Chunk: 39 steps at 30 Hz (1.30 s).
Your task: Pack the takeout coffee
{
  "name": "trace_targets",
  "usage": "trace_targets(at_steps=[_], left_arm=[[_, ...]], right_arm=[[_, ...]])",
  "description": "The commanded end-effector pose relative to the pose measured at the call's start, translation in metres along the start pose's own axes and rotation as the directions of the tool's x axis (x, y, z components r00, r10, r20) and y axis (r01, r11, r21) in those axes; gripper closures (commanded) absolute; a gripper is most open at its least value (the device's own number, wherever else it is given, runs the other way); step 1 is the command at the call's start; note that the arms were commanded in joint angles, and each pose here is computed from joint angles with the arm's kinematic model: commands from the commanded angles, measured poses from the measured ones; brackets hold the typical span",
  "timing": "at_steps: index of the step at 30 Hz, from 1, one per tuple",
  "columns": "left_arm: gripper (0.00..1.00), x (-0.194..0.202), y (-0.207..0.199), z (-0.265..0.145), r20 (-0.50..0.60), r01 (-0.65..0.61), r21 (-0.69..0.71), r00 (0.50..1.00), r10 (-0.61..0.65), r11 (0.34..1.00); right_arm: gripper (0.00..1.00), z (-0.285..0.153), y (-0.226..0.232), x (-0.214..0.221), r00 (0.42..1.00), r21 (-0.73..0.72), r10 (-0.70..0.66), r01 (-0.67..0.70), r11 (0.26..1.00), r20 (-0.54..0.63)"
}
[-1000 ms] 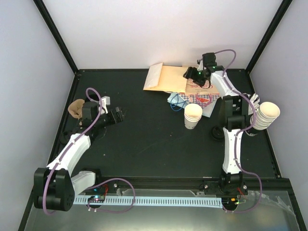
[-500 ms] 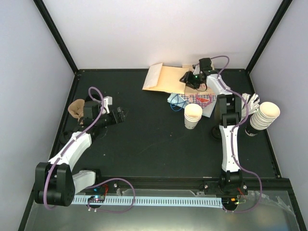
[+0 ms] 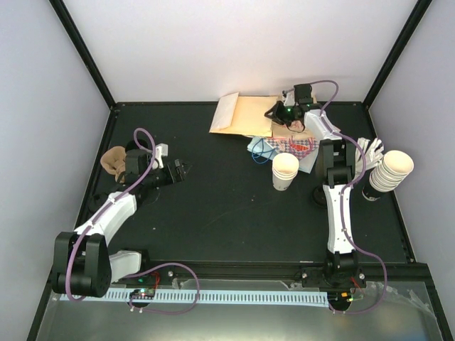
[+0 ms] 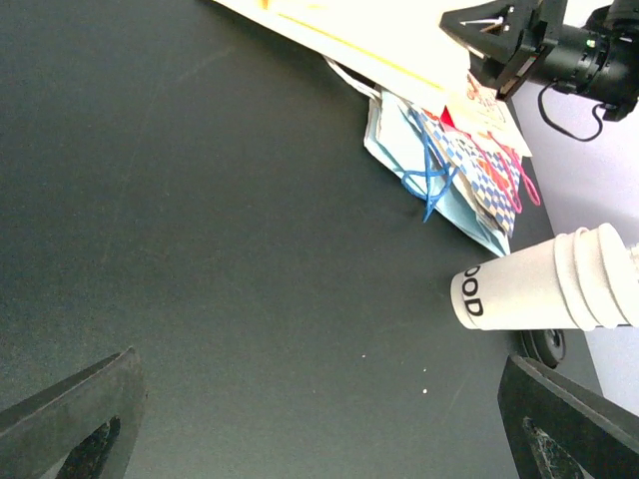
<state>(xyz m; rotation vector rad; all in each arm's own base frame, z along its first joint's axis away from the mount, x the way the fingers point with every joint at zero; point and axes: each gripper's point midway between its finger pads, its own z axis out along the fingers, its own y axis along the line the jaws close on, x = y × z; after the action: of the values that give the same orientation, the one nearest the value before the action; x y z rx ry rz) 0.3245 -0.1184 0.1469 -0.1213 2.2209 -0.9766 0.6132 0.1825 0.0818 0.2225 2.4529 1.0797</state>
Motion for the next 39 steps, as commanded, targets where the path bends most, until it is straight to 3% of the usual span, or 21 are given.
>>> trace_targets(at_steps=[1, 3, 5, 12, 22, 26, 31, 36, 39], left_arm=[[0.01, -0.011, -0.009, -0.002, 0.023, -0.032, 0.034, 0.999, 0.031, 0.999], [0.01, -0.011, -0.009, -0.002, 0.020, -0.031, 0.032, 0.999, 0.030, 0.999], [0.01, -0.010, -0.009, -0.002, 0.019, -0.027, 0.032, 0.999, 0.026, 0.999], [0.01, -0.012, -0.012, -0.008, 0.033, -0.025, 0.023, 0.999, 0.024, 0.999], [0.01, -0.012, -0.016, -0.027, 0.066, -0.034, -0.016, 0.997, 0.035, 0.999], [0.01, -0.012, -0.018, -0.035, 0.082, -0.035, -0.033, 0.996, 0.037, 0.999], [0.01, -0.007, 0.004, -0.051, 0.102, 0.031, -0.093, 0.995, -0.021, 0.995], [0.01, 0.002, -0.022, -0.064, 0.132, 0.036, 0.141, 0.990, -0.055, 0.989], [0.01, 0.010, -0.035, -0.070, 0.111, 0.017, 0.191, 0.993, -0.039, 0.981]], right_arm=[[0.87, -0.012, 0.031, -0.021, 0.993, -0.072, -0.094, 0.099, 0.992, 0.064], [0.96, -0.024, 0.045, -0.027, 0.985, -0.073, -0.143, 0.150, 0.986, 0.093], [0.98, -0.039, 0.062, -0.034, 0.974, -0.080, -0.194, 0.204, 0.976, 0.121], [0.98, -0.095, 0.124, -0.040, 0.925, -0.106, -0.330, 0.353, 0.930, 0.191], [0.99, -0.171, 0.212, -0.004, 0.833, -0.089, -0.505, 0.534, 0.841, 0.227], [0.99, -0.198, 0.239, 0.025, 0.806, -0.077, -0.551, 0.577, 0.813, 0.216], [0.99, -0.209, 0.261, 0.092, 0.765, -0.053, -0.623, 0.637, 0.769, 0.161], [0.99, -0.227, 0.269, 0.143, 0.765, -0.063, -0.626, 0.639, 0.766, 0.151], [0.99, -0.234, 0.260, 0.170, 0.777, -0.064, -0.617, 0.627, 0.777, 0.124]])
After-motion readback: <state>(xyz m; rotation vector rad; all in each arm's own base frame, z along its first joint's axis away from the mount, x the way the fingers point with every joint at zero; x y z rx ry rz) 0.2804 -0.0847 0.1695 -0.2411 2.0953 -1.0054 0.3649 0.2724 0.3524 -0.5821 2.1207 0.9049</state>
